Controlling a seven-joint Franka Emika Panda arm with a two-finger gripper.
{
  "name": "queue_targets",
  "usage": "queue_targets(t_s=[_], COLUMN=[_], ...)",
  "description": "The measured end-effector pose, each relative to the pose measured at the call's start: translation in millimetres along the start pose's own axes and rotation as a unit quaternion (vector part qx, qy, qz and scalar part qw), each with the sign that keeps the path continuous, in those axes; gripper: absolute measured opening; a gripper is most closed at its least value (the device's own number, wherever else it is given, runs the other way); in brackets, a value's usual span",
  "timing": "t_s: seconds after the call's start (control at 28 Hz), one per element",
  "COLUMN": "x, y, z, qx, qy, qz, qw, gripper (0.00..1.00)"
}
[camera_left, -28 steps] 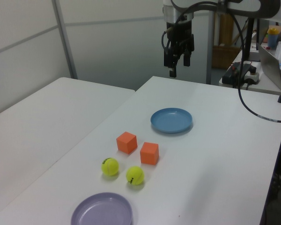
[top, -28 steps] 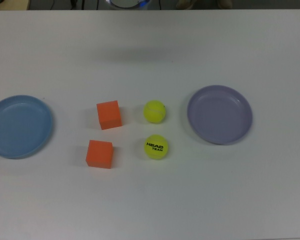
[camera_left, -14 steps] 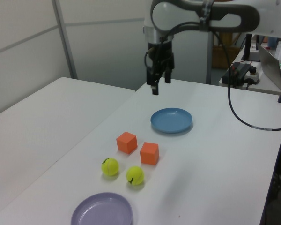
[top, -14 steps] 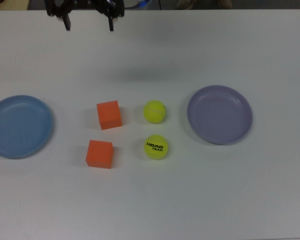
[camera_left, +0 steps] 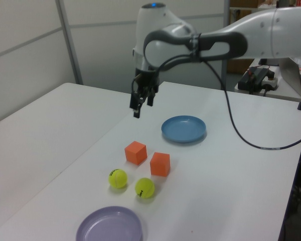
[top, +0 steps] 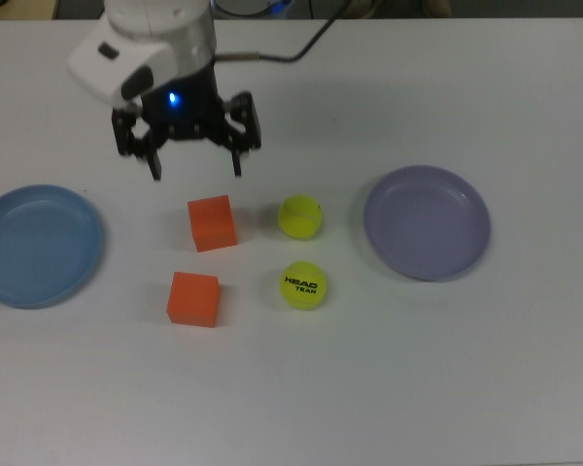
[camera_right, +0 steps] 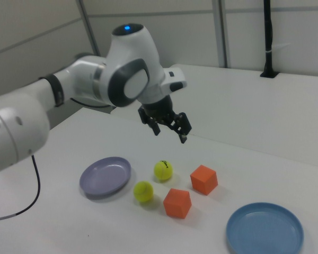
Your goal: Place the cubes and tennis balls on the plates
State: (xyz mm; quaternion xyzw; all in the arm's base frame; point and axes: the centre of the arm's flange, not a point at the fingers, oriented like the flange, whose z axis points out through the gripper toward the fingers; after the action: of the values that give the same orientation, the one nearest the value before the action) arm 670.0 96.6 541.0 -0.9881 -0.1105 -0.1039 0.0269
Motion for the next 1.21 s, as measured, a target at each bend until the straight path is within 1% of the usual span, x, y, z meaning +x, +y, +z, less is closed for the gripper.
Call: queue_targets(t_s=[0.07, 0.21, 0.39, 0.43, 0.68, 0.79, 0.89, 0.96, 1.11, 1.21], x=[6.6, 12.8, 17.3, 18.4, 18.3, 15.3, 14.4, 16.0, 18.0, 17.2], y=[2.0, 5.3, 11.2, 13.1, 15.7, 12.8, 7.0, 0.5, -7.0, -7.0], z=[9.9, 22.7, 52.8, 66.3, 139.6, 167.1, 184.9, 196.7, 211.7, 220.5], qx=[0.002, 0.001, -0.018, -0.022, -0.031, -0.041, -0.051, -0.057, -0.069, -0.081], qy=[0.016, 0.030, 0.028, 0.027, 0.007, -0.010, -0.016, -0.008, 0.005, 0.005], qz=[0.001, 0.001, -0.009, -0.012, -0.027, -0.028, -0.032, -0.035, -0.043, -0.052], qw=[0.9999, 0.9996, 0.9994, 0.9993, 0.9991, 0.9987, 0.9981, 0.9978, 0.9967, 0.9954], gripper=[1.00, 1.00, 1.00, 1.00, 1.00, 1.00, 1.00, 1.00, 1.00, 1.00])
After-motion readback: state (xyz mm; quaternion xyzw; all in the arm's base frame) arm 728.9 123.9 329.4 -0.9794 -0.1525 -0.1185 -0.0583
